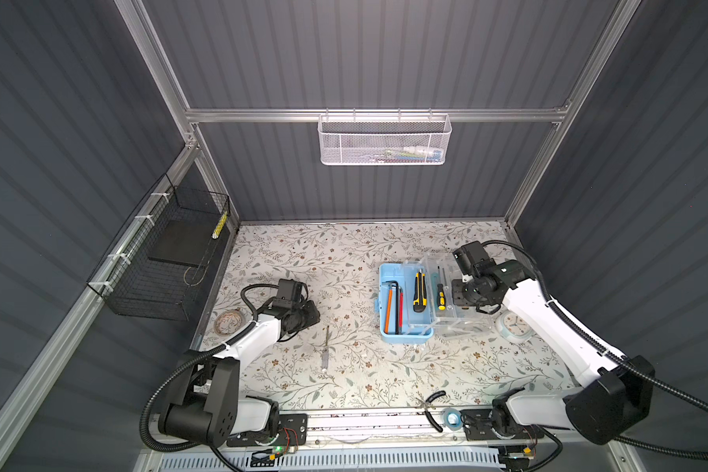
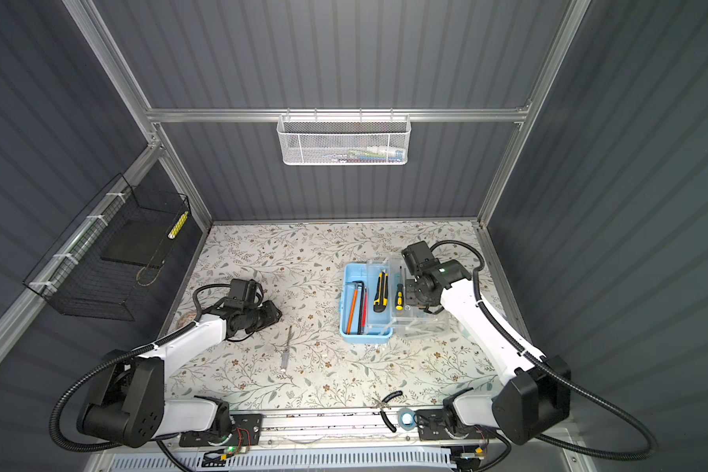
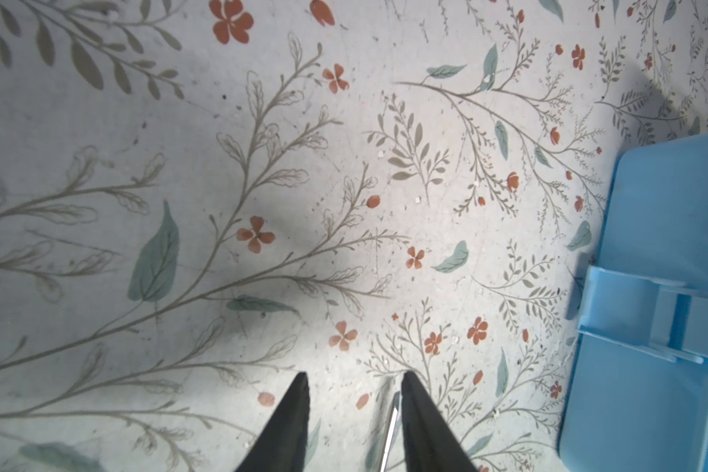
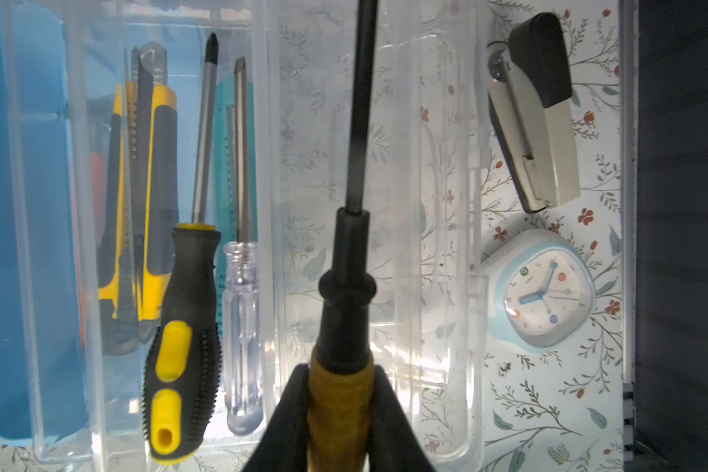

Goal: Pack the tool kit
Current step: 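Carry the yellow screwdriver into the clear compartment and open the right gripper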

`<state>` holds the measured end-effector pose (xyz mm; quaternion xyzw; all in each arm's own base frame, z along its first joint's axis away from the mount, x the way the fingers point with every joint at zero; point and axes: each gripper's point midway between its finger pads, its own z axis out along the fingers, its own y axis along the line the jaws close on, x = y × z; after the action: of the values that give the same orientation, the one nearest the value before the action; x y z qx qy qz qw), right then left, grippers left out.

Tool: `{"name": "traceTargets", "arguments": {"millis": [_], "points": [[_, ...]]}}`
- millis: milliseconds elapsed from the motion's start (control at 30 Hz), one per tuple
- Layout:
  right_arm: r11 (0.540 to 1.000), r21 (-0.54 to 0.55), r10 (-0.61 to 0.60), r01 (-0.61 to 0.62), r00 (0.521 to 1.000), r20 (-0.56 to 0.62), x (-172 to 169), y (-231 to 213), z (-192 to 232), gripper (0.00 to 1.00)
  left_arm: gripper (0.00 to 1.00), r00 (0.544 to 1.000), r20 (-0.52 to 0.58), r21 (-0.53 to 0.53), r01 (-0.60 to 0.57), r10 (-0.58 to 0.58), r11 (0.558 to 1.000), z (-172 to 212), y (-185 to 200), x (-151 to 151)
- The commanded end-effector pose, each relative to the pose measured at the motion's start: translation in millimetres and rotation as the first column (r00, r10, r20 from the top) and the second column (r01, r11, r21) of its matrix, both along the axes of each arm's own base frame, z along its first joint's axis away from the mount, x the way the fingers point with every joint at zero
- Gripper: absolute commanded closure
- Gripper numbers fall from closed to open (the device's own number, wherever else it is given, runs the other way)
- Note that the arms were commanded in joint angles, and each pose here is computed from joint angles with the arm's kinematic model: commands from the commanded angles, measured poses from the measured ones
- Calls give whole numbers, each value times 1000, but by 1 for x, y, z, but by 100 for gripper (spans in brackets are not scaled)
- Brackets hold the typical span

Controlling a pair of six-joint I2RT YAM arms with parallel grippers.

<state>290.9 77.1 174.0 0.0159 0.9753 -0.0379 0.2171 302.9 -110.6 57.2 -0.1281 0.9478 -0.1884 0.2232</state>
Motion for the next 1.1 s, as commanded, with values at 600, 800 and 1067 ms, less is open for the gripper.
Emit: {"name": "traceTargets", "arguments": {"millis": [600,800,1067], "points": [[999,44,22,-22,1000,-14,10,11,-11,65,61,1000,11,-6,20,-20,1000,6,-3,6],[998,53,25,-25,1000,11,12,12,0,63,61,1000,11,-5,18,-18,1000,6,-2,5],[995,79,44,-56,989,143,11,26,54,64,61,1000,18,1,11,-11,1000,8,0,3]]}}
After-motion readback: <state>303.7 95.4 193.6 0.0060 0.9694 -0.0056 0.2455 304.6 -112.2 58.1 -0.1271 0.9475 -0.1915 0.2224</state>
